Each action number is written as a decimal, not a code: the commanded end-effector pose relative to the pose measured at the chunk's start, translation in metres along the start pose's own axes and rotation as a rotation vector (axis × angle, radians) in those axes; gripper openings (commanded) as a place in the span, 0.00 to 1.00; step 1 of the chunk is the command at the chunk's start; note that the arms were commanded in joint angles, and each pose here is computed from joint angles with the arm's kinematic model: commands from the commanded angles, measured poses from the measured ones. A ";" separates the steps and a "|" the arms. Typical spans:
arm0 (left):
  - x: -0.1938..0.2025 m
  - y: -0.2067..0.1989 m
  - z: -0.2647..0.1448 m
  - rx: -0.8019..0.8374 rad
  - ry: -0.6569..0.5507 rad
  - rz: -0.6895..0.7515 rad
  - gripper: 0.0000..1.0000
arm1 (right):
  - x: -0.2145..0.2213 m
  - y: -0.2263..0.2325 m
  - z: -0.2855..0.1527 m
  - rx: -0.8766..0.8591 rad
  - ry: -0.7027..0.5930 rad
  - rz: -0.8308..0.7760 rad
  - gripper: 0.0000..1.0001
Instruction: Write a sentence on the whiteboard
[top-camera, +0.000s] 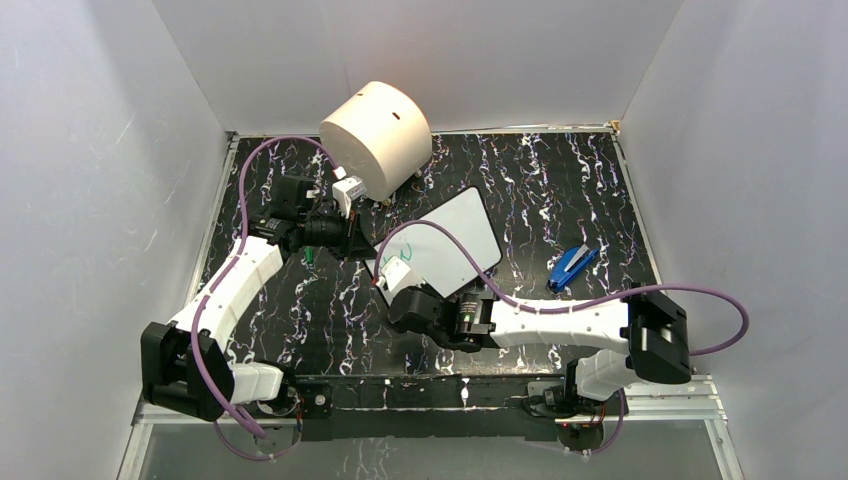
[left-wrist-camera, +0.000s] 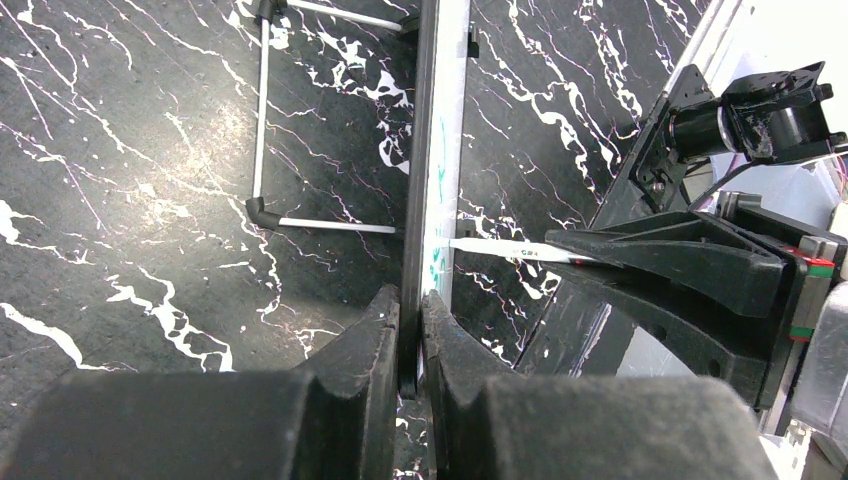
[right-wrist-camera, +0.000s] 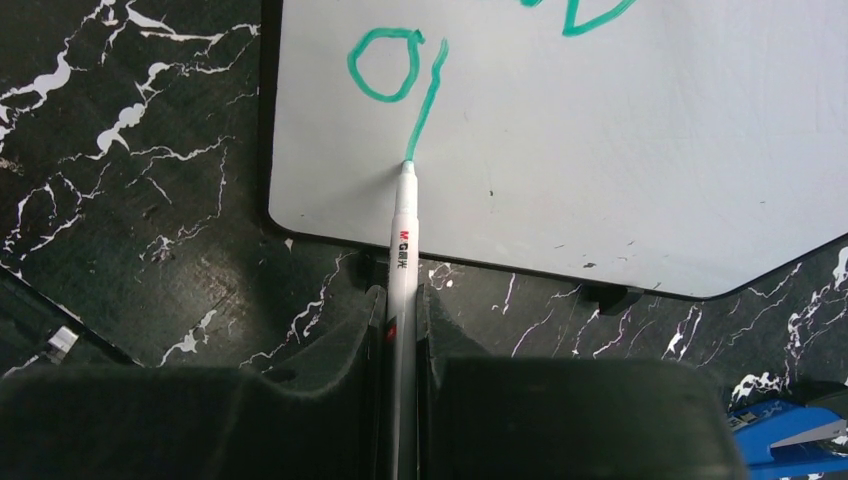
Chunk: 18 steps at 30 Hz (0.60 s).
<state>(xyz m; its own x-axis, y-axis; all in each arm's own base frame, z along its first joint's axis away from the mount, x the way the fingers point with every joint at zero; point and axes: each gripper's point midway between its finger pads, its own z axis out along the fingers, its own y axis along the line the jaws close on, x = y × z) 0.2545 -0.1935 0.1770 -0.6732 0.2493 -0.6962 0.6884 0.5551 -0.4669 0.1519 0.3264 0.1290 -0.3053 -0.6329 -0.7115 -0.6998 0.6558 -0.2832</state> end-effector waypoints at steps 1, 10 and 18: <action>0.011 0.014 -0.001 -0.073 0.029 0.022 0.00 | -0.013 0.002 -0.001 -0.007 -0.019 0.046 0.00; 0.011 0.015 -0.001 -0.075 0.031 0.019 0.00 | -0.055 -0.013 -0.024 -0.016 -0.197 0.095 0.00; 0.011 0.014 -0.001 -0.073 0.030 0.018 0.00 | -0.065 -0.017 -0.019 0.022 -0.219 0.093 0.00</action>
<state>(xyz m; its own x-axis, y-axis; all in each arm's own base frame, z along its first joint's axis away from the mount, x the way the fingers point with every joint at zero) 0.2540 -0.1939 0.1775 -0.6734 0.2488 -0.6962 0.6892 0.5519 -0.4694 0.1618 0.3374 0.1705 -0.2480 -0.5266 -0.8132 -0.6863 0.6879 -0.2361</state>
